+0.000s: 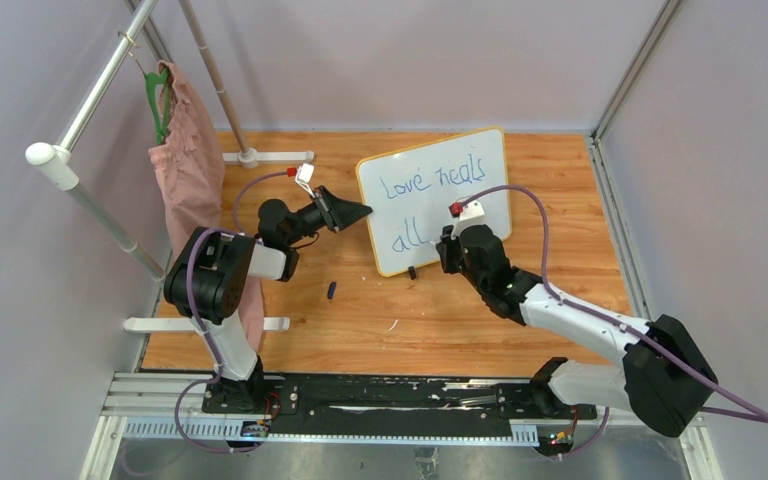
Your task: Write a sentence on the whiteboard
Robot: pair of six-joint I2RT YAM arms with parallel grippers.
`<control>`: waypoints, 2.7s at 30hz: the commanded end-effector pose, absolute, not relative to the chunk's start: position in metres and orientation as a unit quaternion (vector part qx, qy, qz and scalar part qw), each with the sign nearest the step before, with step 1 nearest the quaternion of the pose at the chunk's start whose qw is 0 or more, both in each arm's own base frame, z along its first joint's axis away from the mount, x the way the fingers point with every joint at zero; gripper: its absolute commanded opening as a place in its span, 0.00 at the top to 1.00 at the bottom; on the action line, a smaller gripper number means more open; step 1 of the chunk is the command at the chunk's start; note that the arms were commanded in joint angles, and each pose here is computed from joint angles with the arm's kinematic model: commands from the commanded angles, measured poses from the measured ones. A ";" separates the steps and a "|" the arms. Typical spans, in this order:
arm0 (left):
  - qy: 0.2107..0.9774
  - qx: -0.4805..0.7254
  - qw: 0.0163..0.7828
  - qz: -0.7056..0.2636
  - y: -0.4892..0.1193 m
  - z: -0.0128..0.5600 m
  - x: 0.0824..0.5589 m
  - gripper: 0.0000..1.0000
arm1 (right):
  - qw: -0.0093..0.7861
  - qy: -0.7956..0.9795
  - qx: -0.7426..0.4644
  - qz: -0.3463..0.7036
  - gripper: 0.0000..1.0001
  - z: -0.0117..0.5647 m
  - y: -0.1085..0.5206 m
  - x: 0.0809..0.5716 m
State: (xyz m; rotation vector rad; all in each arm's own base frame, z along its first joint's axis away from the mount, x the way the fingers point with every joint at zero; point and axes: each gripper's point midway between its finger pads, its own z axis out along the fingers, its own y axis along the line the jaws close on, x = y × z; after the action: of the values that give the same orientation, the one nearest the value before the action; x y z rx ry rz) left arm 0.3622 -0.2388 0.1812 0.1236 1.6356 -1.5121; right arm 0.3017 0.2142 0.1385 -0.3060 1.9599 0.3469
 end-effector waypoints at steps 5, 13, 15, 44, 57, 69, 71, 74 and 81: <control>0.645 0.063 0.442 -0.620 -0.243 0.193 0.354 0.94 | 0.572 0.795 -0.116 0.162 1.00 0.175 0.201 0.297; 0.650 0.064 0.442 -0.615 -0.243 0.190 0.355 0.94 | 0.615 0.747 -0.128 0.220 1.00 0.221 0.197 0.271; 0.650 0.065 0.442 -0.614 -0.243 0.190 0.356 0.94 | 0.619 0.740 -0.132 0.228 1.00 0.228 0.195 0.263; 0.677 0.049 0.439 -0.588 -0.239 0.172 0.360 0.91 | 0.612 0.765 -0.051 0.196 1.00 0.189 0.170 0.268; 0.681 0.046 0.439 -0.584 -0.239 0.168 0.361 0.92 | 0.599 0.773 -0.057 0.203 1.00 0.179 0.195 0.290; 0.677 0.048 0.441 -0.587 -0.239 0.172 0.361 0.92 | 0.591 0.779 -0.054 0.205 1.00 0.176 0.205 0.303; 0.677 0.049 0.441 -0.587 -0.239 0.172 0.361 0.92 | 0.589 0.780 -0.054 0.204 1.00 0.175 0.206 0.304; 0.676 0.049 0.441 -0.587 -0.239 0.173 0.361 0.92 | 0.586 0.783 -0.054 0.201 1.00 0.173 0.207 0.306; 0.676 0.049 0.442 -0.588 -0.239 0.173 0.360 0.92 | 0.580 0.788 -0.044 0.201 1.00 0.168 0.206 0.311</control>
State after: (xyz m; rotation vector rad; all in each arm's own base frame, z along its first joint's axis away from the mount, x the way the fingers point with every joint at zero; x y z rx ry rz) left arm 0.3656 -0.2374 0.1729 0.1264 1.6702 -1.4490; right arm 0.2995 0.2049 0.1506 -0.1565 1.8823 0.4421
